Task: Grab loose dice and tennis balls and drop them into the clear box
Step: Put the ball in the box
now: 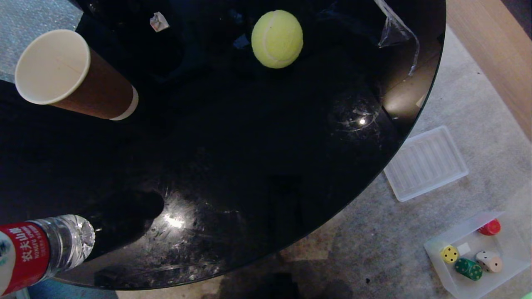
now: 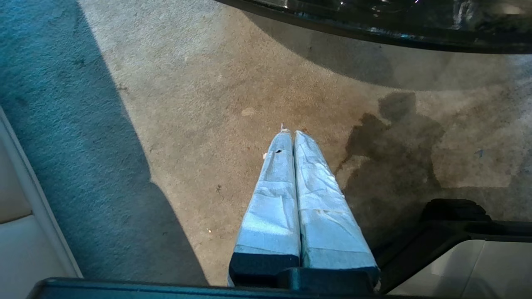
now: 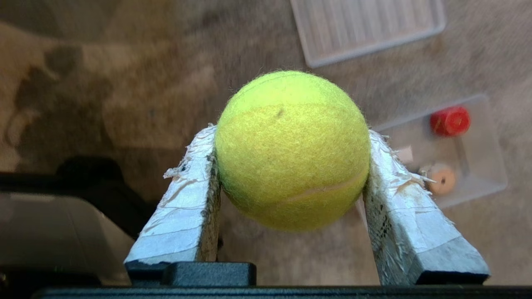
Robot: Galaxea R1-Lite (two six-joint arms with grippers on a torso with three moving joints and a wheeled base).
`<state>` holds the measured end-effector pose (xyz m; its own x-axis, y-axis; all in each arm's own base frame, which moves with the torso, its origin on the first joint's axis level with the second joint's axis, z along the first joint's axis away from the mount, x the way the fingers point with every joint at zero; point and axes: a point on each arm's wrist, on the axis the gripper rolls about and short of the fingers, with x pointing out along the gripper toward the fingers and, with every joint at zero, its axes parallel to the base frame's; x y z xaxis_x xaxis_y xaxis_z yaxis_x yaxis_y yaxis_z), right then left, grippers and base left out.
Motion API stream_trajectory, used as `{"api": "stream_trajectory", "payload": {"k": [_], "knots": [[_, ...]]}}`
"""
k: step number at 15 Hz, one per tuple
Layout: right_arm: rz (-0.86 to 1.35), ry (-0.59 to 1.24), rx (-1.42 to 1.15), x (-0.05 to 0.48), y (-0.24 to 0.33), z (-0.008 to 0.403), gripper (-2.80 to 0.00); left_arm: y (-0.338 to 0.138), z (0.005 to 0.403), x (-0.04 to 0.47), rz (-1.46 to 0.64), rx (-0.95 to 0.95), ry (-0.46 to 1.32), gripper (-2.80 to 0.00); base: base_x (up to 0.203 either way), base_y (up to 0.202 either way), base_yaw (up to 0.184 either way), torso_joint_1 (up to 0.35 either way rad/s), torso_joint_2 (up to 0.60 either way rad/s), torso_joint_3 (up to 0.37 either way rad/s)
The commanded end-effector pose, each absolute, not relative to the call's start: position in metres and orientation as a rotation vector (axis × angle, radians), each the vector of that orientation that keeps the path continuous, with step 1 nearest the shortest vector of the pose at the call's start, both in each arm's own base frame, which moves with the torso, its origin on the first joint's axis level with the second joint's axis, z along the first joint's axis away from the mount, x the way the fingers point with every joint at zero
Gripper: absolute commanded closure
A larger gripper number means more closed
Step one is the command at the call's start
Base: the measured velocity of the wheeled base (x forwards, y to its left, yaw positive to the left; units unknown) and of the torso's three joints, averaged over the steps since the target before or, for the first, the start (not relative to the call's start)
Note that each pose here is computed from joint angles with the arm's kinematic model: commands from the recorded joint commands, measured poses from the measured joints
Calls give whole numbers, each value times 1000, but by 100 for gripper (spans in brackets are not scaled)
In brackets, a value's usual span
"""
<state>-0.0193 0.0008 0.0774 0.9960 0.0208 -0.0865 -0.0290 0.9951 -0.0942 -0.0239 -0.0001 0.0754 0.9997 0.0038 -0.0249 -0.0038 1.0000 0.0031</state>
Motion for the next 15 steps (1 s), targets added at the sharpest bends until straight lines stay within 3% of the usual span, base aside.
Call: {"api": "stream_trajectory", "payload": {"k": [1,15], "knots": [[25,29,-88,-24,1,75,0,0,75,-24,5,3,25,0,0,0,0,0,0,0],[24,28,-79,-24,1,75,0,0,75,-24,5,1,25,0,0,0,0,0,0,0]]}}
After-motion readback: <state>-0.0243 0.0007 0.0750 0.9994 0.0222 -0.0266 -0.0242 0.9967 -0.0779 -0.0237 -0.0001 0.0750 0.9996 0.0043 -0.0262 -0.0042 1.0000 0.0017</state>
